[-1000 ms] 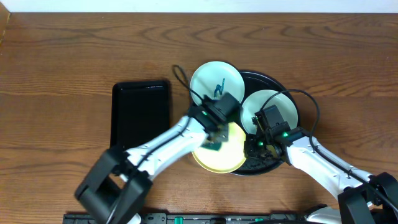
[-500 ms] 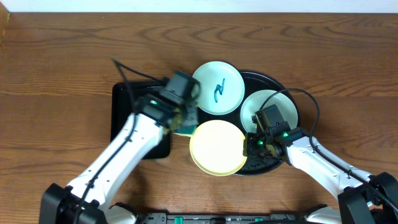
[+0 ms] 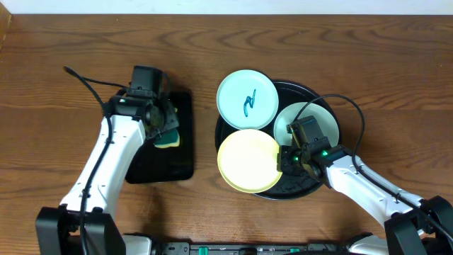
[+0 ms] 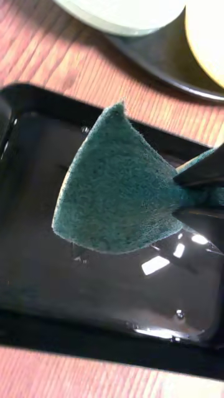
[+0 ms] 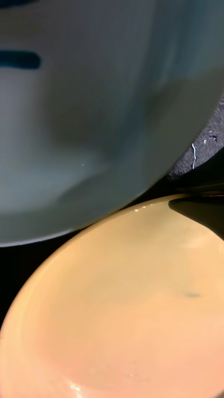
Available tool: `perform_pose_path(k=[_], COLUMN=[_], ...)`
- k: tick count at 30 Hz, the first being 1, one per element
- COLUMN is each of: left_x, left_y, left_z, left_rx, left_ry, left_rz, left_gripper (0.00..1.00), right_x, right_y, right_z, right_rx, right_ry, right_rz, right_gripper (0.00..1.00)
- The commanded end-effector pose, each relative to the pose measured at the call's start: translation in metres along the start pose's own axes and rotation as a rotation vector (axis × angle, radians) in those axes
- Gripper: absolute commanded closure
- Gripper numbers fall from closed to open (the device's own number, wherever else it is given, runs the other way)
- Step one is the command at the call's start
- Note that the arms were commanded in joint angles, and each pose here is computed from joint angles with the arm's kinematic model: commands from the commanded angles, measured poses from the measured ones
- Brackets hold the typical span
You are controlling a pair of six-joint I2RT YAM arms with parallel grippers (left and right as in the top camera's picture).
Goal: Clean dirty plates on tray and stack at the side
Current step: 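Carry the sponge with the left gripper onto the black rectangular tray, then lift the yellow plate with the right gripper and tilt it upright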
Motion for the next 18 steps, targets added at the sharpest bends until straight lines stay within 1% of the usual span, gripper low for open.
perform_pose_path(k=[1,5,9,18], left_x=[0.002,0.000,-0.003,-0.003], left_y=[0.009,0.009,0.011,0.011], left_z=[-0.006,-0.012,-0.017,-0.017], left_rx=[0.020,0.029,0.039,0.039], left_ry=[0.015,0.034,0.054,0.055], left_rz=[0.002,-0.001,-0.001,-0.001], left_gripper=[0.92,0.92,0.92,0.92], right_x=[0.022,0.041,0.051,0.052], right_y=[0.003,0.006,-0.004,-0.006], right_z=[0.010,0.025,0.042,0.048], right_rx=[-0.033,-0.065,-0.143,-0.140], right_ry=[-0.078,-0.156,-0.220,-0.228], right_rz=[0.098,0.141,0.136,0.119], right_gripper=[0.99,0.99,0.99,0.99])
Point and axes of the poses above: each gripper's point midway between its finger pads, its own z axis back along the fingers, its own y axis along the line the jaws close on, x = y × z, the point moved 1 cm from there along z, back along the fingers
